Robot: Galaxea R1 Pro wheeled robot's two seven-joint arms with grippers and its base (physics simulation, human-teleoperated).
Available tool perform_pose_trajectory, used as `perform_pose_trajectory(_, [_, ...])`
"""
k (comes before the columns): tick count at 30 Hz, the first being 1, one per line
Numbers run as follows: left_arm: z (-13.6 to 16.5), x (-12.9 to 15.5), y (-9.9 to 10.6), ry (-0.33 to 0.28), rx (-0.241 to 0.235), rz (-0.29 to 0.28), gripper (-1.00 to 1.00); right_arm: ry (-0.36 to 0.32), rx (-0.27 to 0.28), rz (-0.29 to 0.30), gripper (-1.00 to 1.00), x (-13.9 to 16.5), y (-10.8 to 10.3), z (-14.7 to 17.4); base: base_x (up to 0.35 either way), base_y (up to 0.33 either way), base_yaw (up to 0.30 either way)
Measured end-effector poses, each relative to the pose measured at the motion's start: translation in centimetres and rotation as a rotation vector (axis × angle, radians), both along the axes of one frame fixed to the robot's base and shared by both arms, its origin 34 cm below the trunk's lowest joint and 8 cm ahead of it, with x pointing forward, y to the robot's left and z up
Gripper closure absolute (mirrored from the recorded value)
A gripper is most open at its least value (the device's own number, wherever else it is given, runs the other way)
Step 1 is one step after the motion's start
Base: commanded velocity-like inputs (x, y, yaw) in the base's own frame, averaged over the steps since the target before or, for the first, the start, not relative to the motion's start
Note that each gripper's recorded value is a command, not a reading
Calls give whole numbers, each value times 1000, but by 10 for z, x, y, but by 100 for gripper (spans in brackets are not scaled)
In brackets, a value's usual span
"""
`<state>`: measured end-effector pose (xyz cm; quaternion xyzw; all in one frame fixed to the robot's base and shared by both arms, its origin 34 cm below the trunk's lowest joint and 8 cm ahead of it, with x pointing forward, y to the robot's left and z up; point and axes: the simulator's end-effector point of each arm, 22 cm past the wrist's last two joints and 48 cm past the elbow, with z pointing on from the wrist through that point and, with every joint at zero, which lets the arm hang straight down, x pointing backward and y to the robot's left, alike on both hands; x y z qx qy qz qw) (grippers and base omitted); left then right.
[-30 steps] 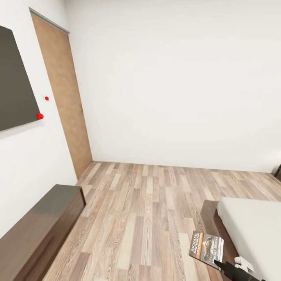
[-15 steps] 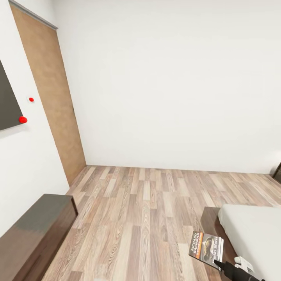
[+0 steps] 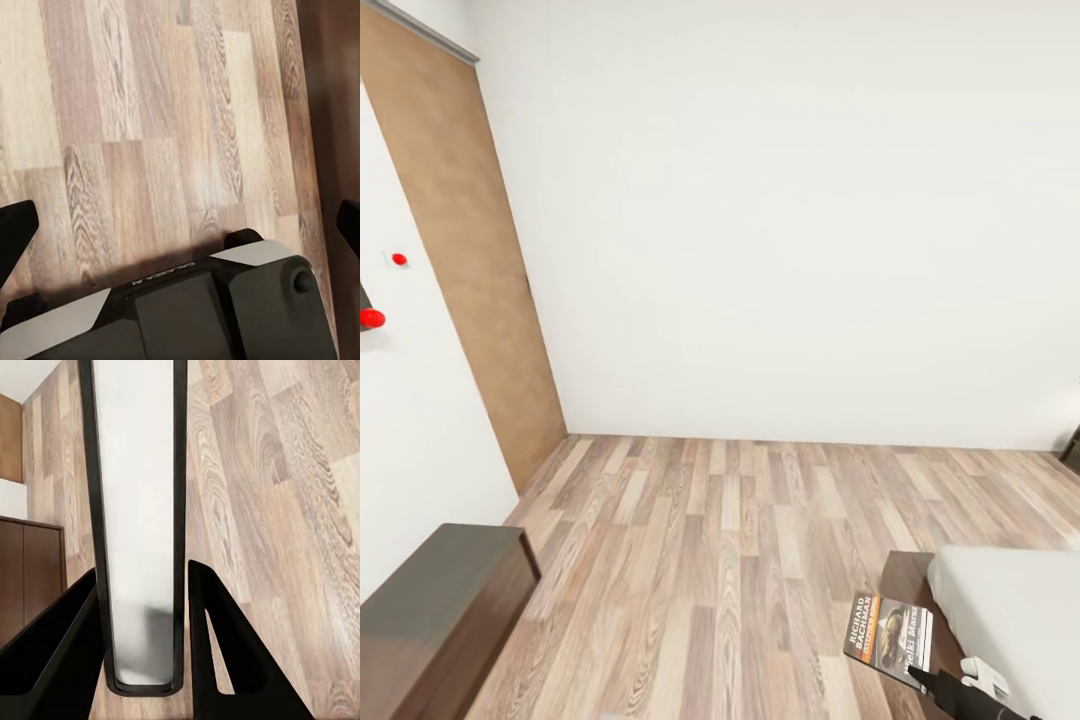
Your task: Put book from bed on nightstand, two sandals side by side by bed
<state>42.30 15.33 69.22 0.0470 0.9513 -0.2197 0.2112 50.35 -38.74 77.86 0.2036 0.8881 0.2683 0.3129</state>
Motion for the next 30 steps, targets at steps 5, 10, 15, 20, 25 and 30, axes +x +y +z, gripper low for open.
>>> perform_pose_trajectory(5, [0,0,0,0,0,0,-100,0,0,0,100,0,0,0,322,0,-1])
perform_pose_trajectory(10, [0,0,0,0,0,0,-100,0,0,0,100,0,0,0,322,0,0])
perform_pose_trajectory(15, [0,0,1,0,0,2,-100,0,0,0,100,0,0,0,322,0,0])
perform_pose_trajectory(20, [0,0,1,0,0,2,-100,1,-1,-1,100,0,0,0,322,0,0])
perform_pose_trajectory(25, [0,0,1,0,0,2,-100,1,0,-2,100,0,0,0,323,0,0])
perform_pose_trajectory(30, [0,0,2,0,1,5,-100,1,0,-2,100,0,0,0,325,0,0])
